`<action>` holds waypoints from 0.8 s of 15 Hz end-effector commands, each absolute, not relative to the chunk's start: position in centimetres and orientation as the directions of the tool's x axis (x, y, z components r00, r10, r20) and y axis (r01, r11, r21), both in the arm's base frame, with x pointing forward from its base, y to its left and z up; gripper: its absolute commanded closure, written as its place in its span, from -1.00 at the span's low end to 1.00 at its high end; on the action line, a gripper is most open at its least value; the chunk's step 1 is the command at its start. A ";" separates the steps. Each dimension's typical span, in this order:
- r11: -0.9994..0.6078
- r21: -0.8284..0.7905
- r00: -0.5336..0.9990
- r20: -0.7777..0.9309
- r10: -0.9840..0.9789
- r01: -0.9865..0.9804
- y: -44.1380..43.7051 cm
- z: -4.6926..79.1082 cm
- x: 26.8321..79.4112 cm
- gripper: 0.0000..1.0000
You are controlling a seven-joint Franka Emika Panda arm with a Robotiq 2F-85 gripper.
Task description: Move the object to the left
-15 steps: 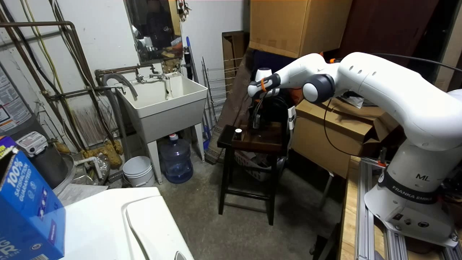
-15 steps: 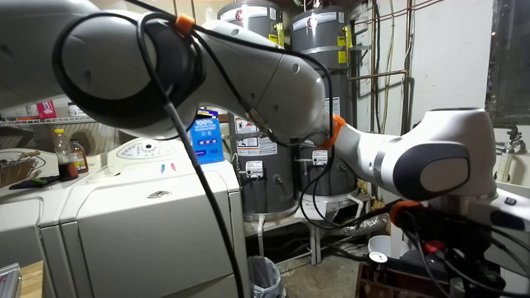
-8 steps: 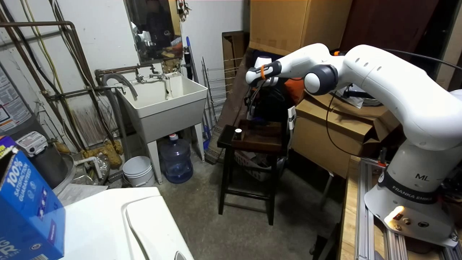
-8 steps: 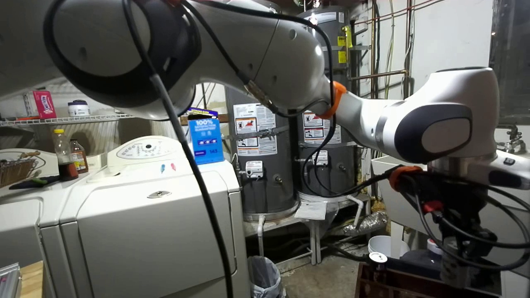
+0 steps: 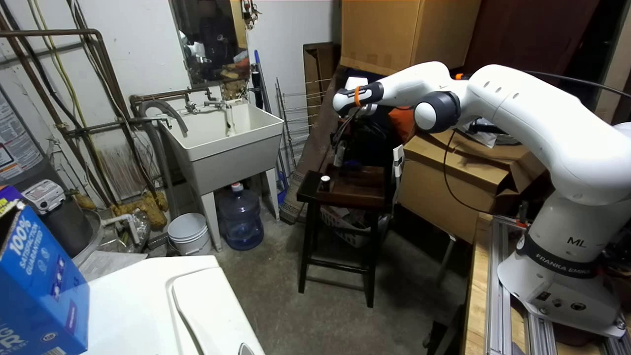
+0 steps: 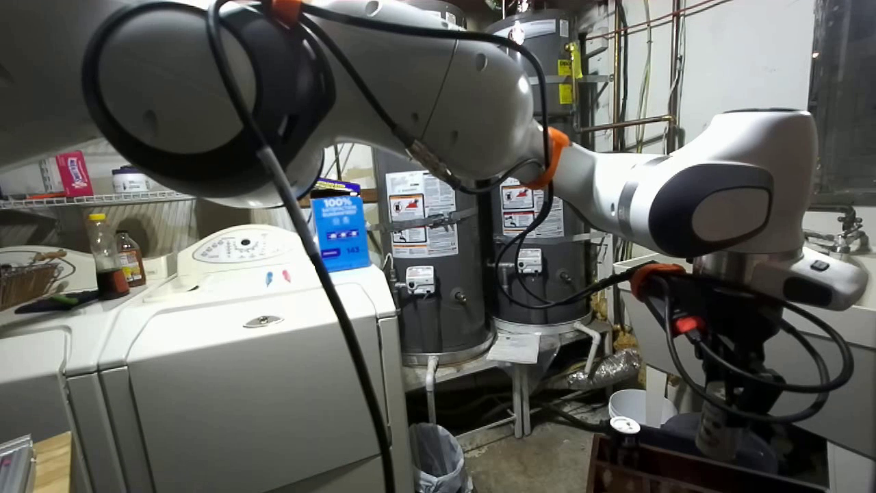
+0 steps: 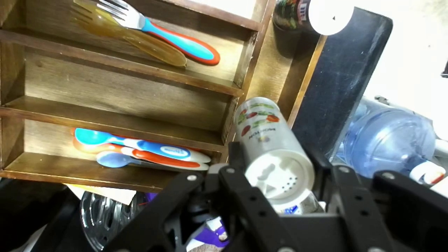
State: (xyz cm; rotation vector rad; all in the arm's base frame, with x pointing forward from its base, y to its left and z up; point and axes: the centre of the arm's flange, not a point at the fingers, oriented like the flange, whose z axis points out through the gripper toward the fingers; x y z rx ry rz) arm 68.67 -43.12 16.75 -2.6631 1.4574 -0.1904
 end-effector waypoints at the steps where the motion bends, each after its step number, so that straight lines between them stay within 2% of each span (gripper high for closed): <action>1: -0.525 -0.152 0.521 0.072 -0.851 -0.837 -43.0 16.3 68.9 0.60; 7: -0.429 -0.189 0.399 0.178 -0.900 -0.883 -44.3 12.6 70.6 0.60; 12: -0.385 -0.214 0.359 0.151 -0.921 -0.898 -44.2 9.8 72.0 0.60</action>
